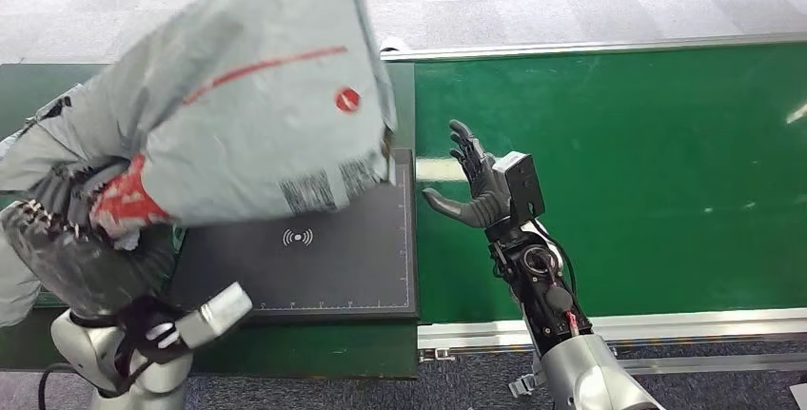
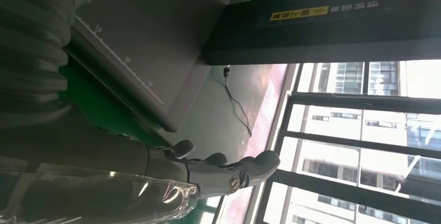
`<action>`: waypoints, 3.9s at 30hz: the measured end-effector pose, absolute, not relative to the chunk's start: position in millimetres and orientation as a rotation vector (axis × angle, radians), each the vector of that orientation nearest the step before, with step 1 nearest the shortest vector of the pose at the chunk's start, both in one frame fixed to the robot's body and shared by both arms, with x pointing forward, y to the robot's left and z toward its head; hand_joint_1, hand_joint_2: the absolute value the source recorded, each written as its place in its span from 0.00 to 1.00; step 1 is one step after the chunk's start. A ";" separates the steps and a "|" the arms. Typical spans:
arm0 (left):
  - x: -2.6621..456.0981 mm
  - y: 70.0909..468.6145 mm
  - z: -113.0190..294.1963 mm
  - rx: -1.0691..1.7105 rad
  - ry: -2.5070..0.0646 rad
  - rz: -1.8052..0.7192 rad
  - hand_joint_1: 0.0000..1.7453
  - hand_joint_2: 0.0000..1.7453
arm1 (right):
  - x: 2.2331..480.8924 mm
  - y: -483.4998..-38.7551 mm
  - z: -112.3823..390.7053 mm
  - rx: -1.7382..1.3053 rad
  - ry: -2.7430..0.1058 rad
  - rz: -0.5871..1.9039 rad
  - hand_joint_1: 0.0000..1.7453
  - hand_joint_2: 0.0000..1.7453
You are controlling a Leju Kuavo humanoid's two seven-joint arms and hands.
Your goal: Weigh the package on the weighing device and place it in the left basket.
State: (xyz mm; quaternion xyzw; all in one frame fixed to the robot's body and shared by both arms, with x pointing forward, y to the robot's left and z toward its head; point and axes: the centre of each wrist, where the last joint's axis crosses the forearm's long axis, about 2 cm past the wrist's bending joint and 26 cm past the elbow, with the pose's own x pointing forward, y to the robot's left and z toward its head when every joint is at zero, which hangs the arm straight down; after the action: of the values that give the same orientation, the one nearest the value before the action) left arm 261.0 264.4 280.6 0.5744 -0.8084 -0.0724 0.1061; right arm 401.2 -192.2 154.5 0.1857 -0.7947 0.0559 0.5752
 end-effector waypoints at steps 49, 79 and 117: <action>415.8 563.3 263.4 1.465 -0.259 -0.900 0.85 1.00 | 406.4 -203.9 149.0 0.416 -1.785 0.232 0.00 1.00; 400.6 482.7 232.8 1.737 -1.580 -0.577 0.00 1.00 | 395.5 -202.3 140.1 0.426 -1.763 0.222 0.00 1.00; 313.9 244.1 223.5 0.081 -2.499 0.187 0.00 1.00 | 395.8 -212.1 145.6 0.417 -1.786 0.223 0.00 1.00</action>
State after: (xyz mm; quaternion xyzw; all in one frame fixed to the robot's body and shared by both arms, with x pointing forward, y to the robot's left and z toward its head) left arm 313.9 244.1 223.5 0.0307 -0.9470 0.0710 0.3118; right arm 395.8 -212.1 145.6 0.1800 -0.7714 0.0963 0.6027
